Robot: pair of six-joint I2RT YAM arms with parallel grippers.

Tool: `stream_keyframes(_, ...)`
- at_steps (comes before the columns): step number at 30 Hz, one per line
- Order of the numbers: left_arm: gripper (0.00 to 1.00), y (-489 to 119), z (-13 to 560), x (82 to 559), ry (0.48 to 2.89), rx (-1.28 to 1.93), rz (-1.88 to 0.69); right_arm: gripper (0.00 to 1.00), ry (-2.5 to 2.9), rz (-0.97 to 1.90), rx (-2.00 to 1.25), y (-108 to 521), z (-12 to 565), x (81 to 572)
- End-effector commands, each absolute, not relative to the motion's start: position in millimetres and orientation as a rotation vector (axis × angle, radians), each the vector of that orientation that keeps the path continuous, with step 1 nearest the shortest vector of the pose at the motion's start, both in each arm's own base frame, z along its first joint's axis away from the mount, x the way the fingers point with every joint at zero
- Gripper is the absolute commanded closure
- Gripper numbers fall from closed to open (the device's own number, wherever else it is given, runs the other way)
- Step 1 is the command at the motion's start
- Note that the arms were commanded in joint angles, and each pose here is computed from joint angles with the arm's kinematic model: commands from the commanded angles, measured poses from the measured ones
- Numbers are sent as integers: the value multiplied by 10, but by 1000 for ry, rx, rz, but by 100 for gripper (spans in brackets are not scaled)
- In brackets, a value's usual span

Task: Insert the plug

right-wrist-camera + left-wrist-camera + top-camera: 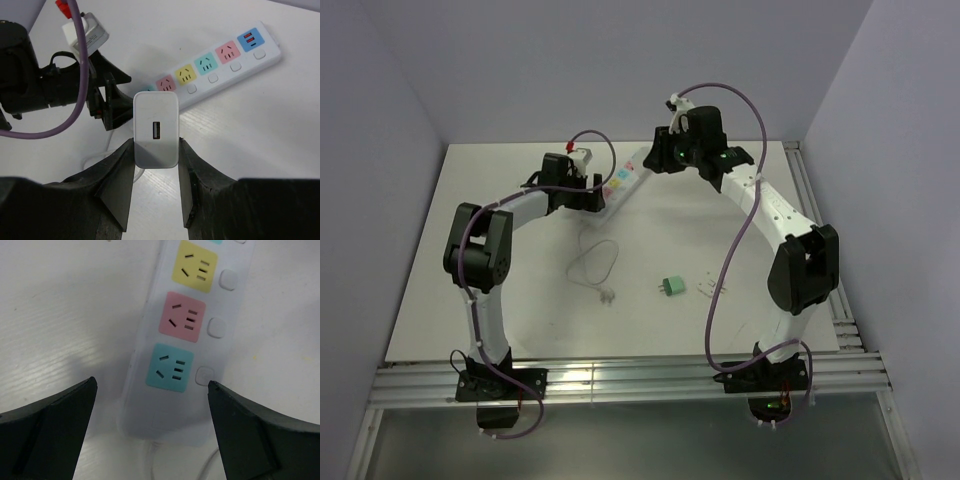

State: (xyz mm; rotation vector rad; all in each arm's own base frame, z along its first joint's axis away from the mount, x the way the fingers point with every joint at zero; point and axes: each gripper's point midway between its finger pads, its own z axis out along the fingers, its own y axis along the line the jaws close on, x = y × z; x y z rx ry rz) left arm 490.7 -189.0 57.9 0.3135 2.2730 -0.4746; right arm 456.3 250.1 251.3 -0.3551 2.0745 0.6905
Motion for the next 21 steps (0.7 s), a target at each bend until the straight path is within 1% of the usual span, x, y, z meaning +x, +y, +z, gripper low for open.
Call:
stream_keyframes(1,0,-2070,632,4900,2257,475,-549,100,1996,730,-361,2488,2786,4528)
stream_keyframes(6,0,-2080,609,4838,2280,517,-503,100,1996,737,-356,2452,2765,4528)
stream_keyframes(10,0,-2182,536,4799,2296,544,-521,100,1998,746,-356,2453,2768,4529)
stream_keyframes(14,1,-2241,602,4753,2275,562,-550,100,2001,741,-353,2439,2776,4531)
stream_keyframes(18,0,-2203,469,4795,2335,583,-421,100,2002,751,-343,2422,2766,4528)
stream_keyframes(21,0,-2191,352,4803,2372,577,-410,100,2000,739,-332,2387,2784,4527)
